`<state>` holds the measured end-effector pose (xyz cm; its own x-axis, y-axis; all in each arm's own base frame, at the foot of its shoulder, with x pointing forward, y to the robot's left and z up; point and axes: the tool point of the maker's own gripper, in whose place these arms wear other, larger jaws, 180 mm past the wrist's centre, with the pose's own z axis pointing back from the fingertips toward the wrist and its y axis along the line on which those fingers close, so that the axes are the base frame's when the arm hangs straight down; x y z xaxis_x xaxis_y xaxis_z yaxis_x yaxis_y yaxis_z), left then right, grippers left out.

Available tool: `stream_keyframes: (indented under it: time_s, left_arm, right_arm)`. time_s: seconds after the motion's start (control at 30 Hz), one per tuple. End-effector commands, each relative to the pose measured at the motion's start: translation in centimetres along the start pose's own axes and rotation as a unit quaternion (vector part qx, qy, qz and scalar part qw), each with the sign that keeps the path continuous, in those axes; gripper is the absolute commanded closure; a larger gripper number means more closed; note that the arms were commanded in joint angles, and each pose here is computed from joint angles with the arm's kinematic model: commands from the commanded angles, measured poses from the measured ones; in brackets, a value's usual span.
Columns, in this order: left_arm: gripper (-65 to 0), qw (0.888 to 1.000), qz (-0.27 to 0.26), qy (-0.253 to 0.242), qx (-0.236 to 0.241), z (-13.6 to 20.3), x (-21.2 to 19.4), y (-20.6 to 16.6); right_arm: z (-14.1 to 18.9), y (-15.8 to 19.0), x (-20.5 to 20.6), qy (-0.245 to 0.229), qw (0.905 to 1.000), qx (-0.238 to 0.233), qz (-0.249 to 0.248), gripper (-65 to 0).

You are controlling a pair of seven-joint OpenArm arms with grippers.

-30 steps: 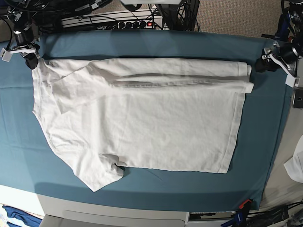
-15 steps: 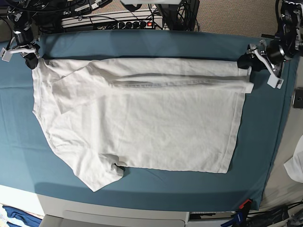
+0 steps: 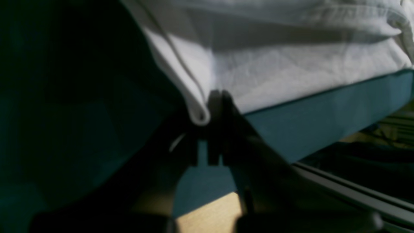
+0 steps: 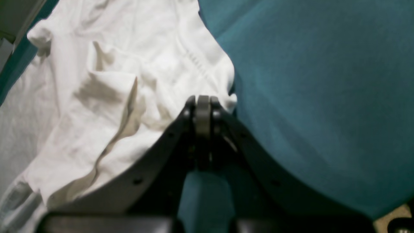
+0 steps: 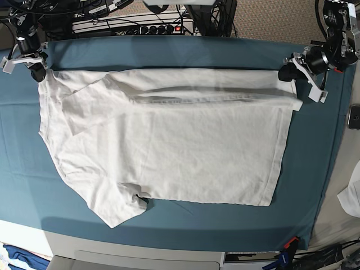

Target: Fold the T-shirt properly

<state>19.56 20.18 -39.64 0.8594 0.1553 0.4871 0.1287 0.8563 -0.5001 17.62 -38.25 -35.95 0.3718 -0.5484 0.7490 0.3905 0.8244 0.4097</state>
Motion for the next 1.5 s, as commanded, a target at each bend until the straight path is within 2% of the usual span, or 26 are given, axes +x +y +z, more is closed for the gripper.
stream_keyframes:
  time_s: [0.0,0.37,0.6,0.8,0.83,0.9,0.93,1.0,1.07,1.27,1.47]
  left_arm:
    - [0.0,1.0,-0.011,-0.002,0.006,0.5,0.5,0.3]
    - [0.0,0.999,0.0,0.026,0.02,1.6,-2.0,1.1]
    - [0.0,0.999,0.003,0.037,0.025,2.1,-3.1,1.3]
    - [0.0,0.999,-0.001,0.034,0.023,2.1,-2.8,1.2]
    - [0.0,0.999,-0.003,0.034,0.022,2.1,-2.8,1.2]
    - [0.0,0.999,-0.004,0.034,0.021,2.1,-2.8,1.2]
    - [0.0,0.999,-0.004,0.034,0.021,2.1,-2.8,1.2]
    - [0.0,0.999,-0.004,0.034,0.021,2.1,-2.9,1.2]
    - [0.0,0.999,-0.004,0.032,0.021,2.1,-2.8,1.2]
    - [0.0,0.999,-0.011,0.031,0.017,2.0,-2.7,1.0]
    - [0.0,0.999,-0.013,0.034,0.021,2.0,-2.8,1.2]
  right_arm:
    - [0.3,0.4,1.5,-0.017,0.9996,0.011,0.021,0.0]
    - [2.4,-1.5,0.2,0.02,0.9987,-0.006,0.046,0.0]
    - [2.8,-2.1,1.1,0.024,0.9975,-0.012,0.065,0.0]
    - [2.7,-1.3,1.4,0.018,0.9964,0.01,0.082,0.0]
    - [2.7,-1.2,1.4,0.018,0.9961,0.014,0.086,-7.5]
    - [2.7,-1.2,1.7,0.006,0.9965,0.013,0.083,-29.9]
    - [2.7,-1.5,1.9,0.001,0.9976,0.002,0.07,-34.0]
    - [2.5,-2.2,2.2,-0.004,0.9988,-0.02,0.044,-34.0]
    - [2.1,-2.1,2.4,-0.007,0.9989,-0.024,0.039,-34.0]
    - [0.0,0.0,2.2,-0.022,0.9997,0.0,0.011,-34.0]
    - [-1.2,1.9,0.3,0.004,0.9996,0.023,0.013,-33.9]
